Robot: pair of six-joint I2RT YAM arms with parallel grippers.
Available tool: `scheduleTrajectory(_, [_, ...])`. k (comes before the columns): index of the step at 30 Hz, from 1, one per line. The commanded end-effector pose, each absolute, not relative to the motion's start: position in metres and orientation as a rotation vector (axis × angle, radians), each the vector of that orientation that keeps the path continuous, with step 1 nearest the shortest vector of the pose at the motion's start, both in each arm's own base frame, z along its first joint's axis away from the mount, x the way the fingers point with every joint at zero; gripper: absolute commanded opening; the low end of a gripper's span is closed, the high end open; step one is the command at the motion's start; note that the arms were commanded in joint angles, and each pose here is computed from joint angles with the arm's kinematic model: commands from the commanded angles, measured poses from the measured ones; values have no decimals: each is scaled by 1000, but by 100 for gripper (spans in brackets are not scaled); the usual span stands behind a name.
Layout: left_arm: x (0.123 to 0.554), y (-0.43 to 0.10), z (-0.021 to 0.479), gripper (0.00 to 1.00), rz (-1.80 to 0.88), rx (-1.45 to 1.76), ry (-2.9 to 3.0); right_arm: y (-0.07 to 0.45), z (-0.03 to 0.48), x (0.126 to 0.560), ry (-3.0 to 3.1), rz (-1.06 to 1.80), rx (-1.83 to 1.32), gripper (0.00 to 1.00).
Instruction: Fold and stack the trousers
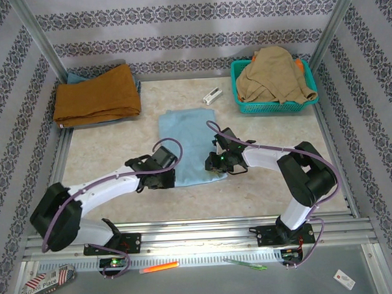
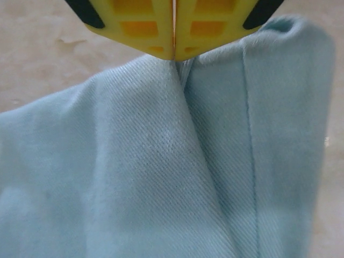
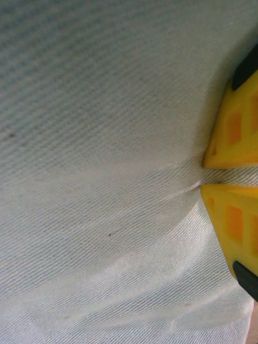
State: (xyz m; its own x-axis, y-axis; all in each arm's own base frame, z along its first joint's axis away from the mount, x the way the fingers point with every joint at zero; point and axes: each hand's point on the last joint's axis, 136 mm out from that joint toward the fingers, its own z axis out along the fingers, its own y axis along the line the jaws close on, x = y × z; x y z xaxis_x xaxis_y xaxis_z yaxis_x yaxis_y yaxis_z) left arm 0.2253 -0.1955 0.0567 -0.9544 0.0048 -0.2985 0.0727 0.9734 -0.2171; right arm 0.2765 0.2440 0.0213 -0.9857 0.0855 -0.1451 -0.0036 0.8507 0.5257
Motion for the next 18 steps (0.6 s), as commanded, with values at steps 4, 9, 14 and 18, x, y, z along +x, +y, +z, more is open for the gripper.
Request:
scheduleTrajectory(4, [236,-203,54,10,-296,108,2802,200,-29,250,3025,501,154,23])
scheduleTrajectory(9, [231,-195,54,26,-276,101,2796,201,-31,250,3028,504,155,24])
scheduleTrajectory(14, [230,-188,44,34,-259,120,2798,201,-30,250,3026,505,153,24])
scheduleTrajectory(18, [227,-190,36,31,-271,113,2826,201,-29,250,3023,510,157,25])
